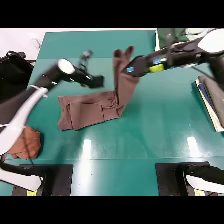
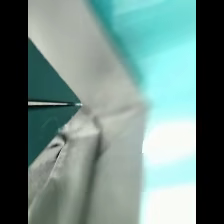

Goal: Fold the shirts.

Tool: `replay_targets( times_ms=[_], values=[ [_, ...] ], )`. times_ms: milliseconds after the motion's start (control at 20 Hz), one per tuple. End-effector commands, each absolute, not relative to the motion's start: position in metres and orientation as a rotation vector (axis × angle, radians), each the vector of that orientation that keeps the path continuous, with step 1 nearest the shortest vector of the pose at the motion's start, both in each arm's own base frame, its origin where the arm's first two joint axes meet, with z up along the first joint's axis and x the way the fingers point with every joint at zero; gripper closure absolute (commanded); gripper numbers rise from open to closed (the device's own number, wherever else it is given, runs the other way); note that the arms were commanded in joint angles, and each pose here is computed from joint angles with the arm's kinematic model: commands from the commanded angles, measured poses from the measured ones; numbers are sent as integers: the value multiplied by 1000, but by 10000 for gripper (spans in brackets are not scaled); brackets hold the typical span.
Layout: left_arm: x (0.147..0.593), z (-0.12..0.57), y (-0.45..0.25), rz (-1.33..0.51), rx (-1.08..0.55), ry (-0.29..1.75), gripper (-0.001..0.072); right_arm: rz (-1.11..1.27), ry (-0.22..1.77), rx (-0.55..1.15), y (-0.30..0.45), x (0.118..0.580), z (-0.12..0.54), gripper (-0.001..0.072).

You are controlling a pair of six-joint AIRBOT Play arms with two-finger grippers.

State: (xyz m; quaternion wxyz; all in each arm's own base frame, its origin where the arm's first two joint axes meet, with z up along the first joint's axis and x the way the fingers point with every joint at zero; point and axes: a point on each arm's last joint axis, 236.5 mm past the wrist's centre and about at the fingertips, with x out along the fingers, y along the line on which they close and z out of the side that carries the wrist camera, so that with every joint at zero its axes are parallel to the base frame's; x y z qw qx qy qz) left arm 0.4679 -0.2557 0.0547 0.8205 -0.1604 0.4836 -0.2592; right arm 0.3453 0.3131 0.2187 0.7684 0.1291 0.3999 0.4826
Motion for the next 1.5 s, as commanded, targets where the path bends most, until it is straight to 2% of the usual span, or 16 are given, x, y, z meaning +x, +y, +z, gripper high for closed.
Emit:
replay_targets(
  times_ms=[0, 100, 150, 200, 250, 350, 450, 550, 650, 800, 850, 900, 950, 1200, 1450],
  values=[
    [486, 149, -153, -408, -321, 822, 677, 1165, 826, 357, 400, 330, 211, 694],
    [480, 206, -100, -325, -325, 686, 677, 1252, 816, 379, 460, 314, 198, 693],
    [473, 227, -80, -289, -324, 637, 677, 1293, 824, 362, 486, 304, 190, 664],
    [466, 240, -64, -262, -320, 608, 677, 1328, 824, 340, 510, 296, 184, 451],
    [459, 250, -53, -240, -316, 593, 677, 1349, 823, 330, 525, 292, 179, 308],
    [448, 254, -43, -223, -310, 602, 677, 1360, 841, 320, 529, 297, 172, 313],
    [441, 247, -44, -230, -291, 639, 677, 1319, 894, 275, 501, 313, 152, 314],
    [438, 243, -45, -235, -292, 662, 676, 1235, 990, 224, 454, 331, 117, 314],
    [438, 242, -46, -235, -292, 663, 677, 1114, 1097, 242, 393, 349, 80, 314],
    [437, 242, -47, -241, -297, 665, 677, 867, 1230, 356, 300, 370, 27, 312],
    [437, 242, -47, -242, -297, 665, 677, 810, 1262, 409, 277, 371, 13, 235],
    [437, 243, -49, -245, -295, 665, 677, 757, 1298, 449, 257, 371, -3, 116],
    [437, 242, -53, -253, -291, 669, 677, 716, 1332, 481, 244, 368, -17, 106],
    [439, 240, -95, -342, -243, 646, 677, 710, 1423, 671, 268, 359, -55, 113],
    [431, 225, -124, -400, -230, 683, 677, 805, 1449, 693, 339, 366, -74, 122]
  ],
)
